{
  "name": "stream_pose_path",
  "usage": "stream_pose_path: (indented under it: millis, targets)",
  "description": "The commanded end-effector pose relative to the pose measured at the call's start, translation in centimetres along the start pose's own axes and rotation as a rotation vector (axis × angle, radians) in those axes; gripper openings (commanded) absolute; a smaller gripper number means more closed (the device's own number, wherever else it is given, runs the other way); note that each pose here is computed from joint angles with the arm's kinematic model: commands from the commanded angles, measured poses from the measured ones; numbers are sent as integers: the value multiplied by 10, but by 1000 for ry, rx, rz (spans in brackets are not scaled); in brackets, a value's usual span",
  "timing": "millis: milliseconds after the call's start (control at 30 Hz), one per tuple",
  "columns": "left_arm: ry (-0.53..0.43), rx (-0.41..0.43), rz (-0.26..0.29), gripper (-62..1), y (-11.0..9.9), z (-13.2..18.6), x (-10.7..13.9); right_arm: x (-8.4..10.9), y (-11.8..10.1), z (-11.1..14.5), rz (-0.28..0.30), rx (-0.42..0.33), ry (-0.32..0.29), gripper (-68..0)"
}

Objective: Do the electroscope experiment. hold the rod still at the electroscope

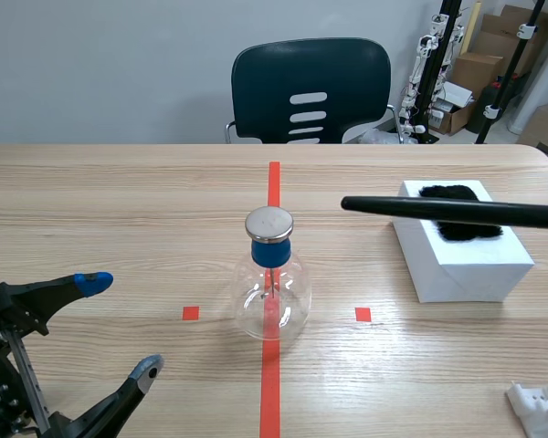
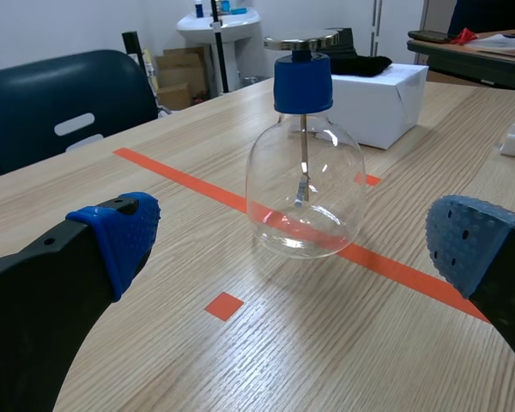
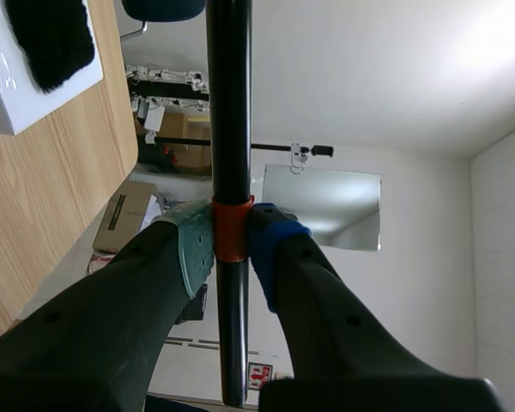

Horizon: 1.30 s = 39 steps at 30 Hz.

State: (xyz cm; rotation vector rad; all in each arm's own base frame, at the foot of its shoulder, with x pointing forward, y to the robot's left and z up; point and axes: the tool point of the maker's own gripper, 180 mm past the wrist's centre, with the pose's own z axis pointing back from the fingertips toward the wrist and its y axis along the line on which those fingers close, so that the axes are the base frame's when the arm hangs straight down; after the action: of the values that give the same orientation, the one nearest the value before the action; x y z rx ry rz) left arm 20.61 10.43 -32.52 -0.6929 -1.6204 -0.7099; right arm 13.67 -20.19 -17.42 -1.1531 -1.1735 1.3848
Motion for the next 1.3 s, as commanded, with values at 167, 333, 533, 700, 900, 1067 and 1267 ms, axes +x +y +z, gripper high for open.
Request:
stream_pose_path:
  millis: [167,333,533,700,900,1067,1267]
  targets:
    - [-38,4,0,14,1,-3,7,0,14,16,-7,42,-3,-671]
    - [-38,4,0,14,1,-3,7,0,27,23,-22,75,-6,-671]
    - [-37,4,0,14,1,-3,7,-2,42,32,-34,107,-4,-671]
    - [-37,4,0,14,1,-3,7,-3,45,34,-37,116,2,-671]
    - [-37,4,0,14,1,-3,7,-3,45,34,-37,116,2,-671]
    - [-37,4,0,14,1,-3,7,-3,45,34,-37,116,2,-671]
    - [-37,4,0,14,1,-3,7,-3,45,34,-37,116,2,-671]
